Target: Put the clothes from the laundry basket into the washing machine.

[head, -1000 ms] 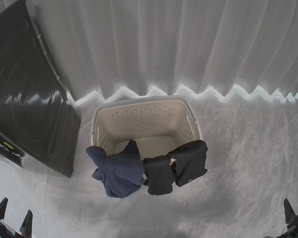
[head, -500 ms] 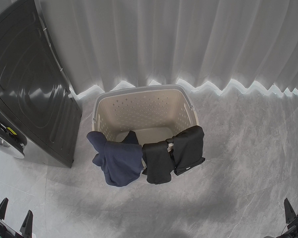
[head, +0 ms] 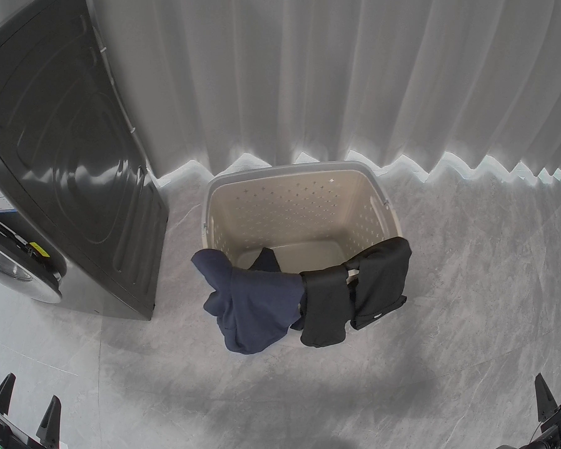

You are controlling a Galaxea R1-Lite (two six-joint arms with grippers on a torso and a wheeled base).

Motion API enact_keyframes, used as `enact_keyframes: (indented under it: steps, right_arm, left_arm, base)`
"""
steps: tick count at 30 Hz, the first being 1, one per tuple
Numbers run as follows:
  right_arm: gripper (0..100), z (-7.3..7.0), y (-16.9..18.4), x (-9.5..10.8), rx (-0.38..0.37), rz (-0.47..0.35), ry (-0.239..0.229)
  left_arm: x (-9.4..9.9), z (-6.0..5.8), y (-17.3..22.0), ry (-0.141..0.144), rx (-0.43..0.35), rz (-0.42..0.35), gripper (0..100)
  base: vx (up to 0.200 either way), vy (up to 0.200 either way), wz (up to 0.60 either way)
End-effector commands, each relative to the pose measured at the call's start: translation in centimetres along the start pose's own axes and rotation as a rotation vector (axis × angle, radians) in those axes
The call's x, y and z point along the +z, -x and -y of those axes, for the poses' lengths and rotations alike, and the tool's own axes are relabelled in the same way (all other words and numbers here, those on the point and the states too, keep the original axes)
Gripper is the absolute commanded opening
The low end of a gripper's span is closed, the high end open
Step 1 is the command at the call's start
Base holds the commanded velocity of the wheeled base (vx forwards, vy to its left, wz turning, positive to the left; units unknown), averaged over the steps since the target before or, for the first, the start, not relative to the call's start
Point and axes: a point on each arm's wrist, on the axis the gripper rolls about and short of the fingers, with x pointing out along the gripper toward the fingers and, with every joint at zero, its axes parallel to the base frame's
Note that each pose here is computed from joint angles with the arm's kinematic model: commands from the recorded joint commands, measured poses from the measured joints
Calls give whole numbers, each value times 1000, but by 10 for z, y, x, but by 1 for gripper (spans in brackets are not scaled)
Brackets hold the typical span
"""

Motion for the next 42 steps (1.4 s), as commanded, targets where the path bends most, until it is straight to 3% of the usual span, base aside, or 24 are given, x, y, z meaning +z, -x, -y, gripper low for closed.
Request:
enact_keyframes:
  steps: [1, 42]
  right_arm:
    - [100, 0, 0, -5, -1, -6, 0]
    - [100, 0, -1, -5, -1, -8, 2]
  left_arm:
    - [-5, 0, 0, 0, 1, -1, 100]
    - [-5, 0, 0, 1, 2, -4, 100]
  base:
    - [0, 200, 0]
    - [0, 200, 0]
